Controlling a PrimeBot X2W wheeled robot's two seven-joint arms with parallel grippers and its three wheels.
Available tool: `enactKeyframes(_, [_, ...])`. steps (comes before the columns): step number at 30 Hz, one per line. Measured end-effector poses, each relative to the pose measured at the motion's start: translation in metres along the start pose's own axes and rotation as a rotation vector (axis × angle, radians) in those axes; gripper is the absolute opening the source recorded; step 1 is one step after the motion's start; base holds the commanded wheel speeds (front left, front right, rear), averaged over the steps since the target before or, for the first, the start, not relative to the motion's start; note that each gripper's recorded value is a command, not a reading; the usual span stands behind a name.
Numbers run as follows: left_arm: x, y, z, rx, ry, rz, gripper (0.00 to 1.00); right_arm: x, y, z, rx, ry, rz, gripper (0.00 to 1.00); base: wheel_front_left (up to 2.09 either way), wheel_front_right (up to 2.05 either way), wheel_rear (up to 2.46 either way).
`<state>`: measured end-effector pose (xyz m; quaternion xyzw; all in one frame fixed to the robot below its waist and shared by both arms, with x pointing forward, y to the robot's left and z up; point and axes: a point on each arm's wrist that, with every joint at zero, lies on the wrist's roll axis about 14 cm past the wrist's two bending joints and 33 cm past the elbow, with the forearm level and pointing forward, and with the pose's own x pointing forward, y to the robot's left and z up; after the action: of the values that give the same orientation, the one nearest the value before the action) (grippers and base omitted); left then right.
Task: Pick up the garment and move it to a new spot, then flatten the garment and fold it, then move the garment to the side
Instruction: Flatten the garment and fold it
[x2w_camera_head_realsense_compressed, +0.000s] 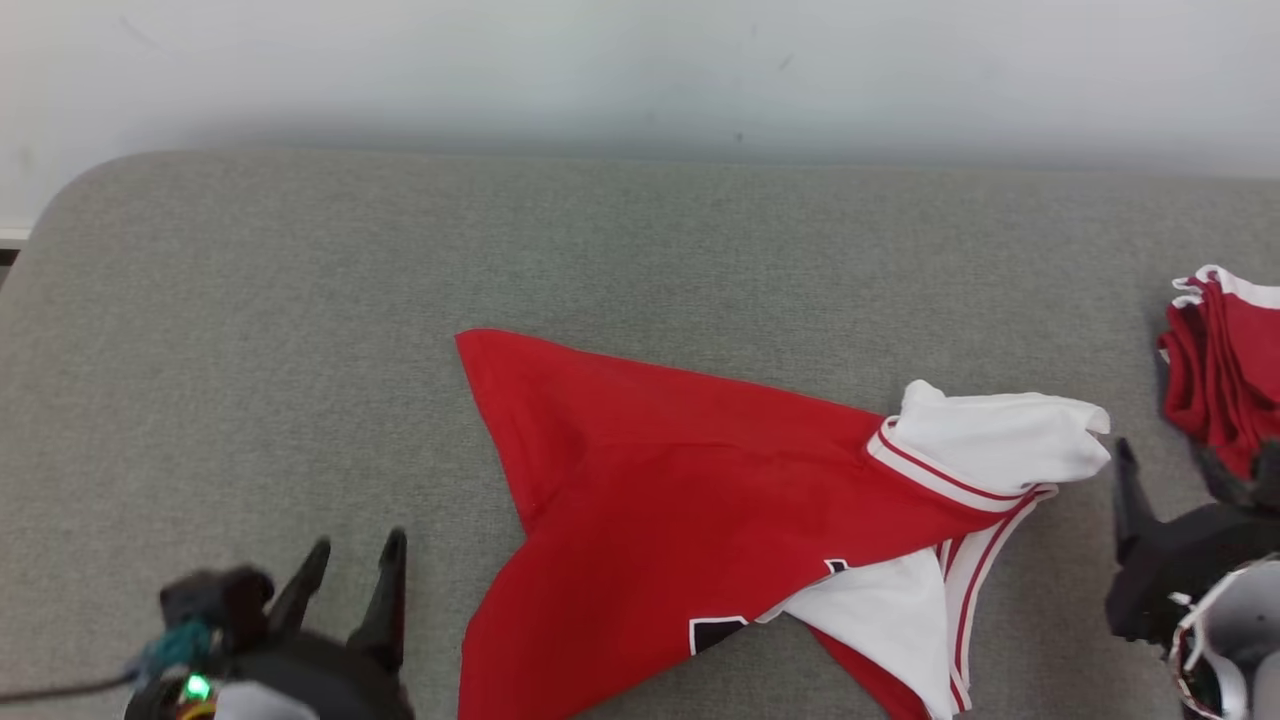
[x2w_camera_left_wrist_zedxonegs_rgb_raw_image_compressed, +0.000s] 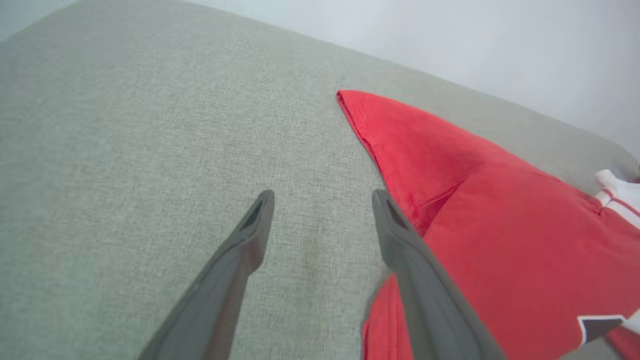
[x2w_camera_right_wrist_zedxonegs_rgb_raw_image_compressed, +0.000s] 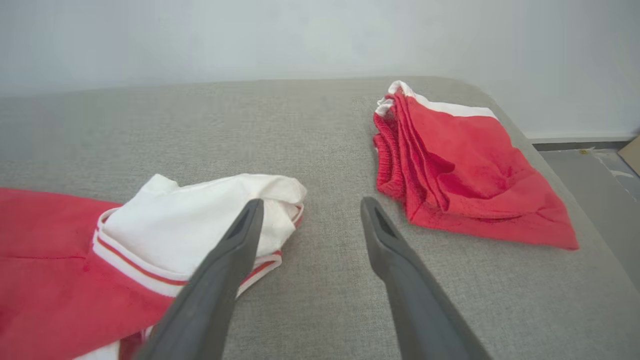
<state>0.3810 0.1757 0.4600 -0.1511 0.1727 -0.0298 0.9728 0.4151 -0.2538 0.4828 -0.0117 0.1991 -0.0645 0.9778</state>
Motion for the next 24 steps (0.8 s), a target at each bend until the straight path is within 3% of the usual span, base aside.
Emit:
enactKeyframes(9, [0.057,-0.055,-0.025,0.090,0.180,-0.134,1.00,-0.006,0.016,0.007,0.006,-0.064,0.040,1.00,0.00,0.00,0.00])
enactKeyframes(20, [0.093,-0.055,-0.068,0.203,0.385,-0.087,1.00,-0.015,0.002,-0.005,0.024,-0.053,0.006,1.00,0.00,0.00,0.00])
enactKeyframes(21, [0.095,-0.054,-0.069,0.223,0.394,-0.086,0.36,-0.015,0.001,-0.006,0.027,-0.050,0.005,1.00,0.00,0.00,0.00])
enactKeyframes(22, [0.098,-0.054,-0.070,0.231,0.397,-0.089,0.00,-0.015,0.000,-0.007,0.030,-0.050,0.001,1.00,0.00,0.00,0.00])
enactKeyframes(24, [0.102,-0.048,-0.067,0.242,0.386,-0.066,0.00,-0.014,-0.002,-0.008,0.031,-0.049,-0.007,1.00,0.00,0.00,0.00])
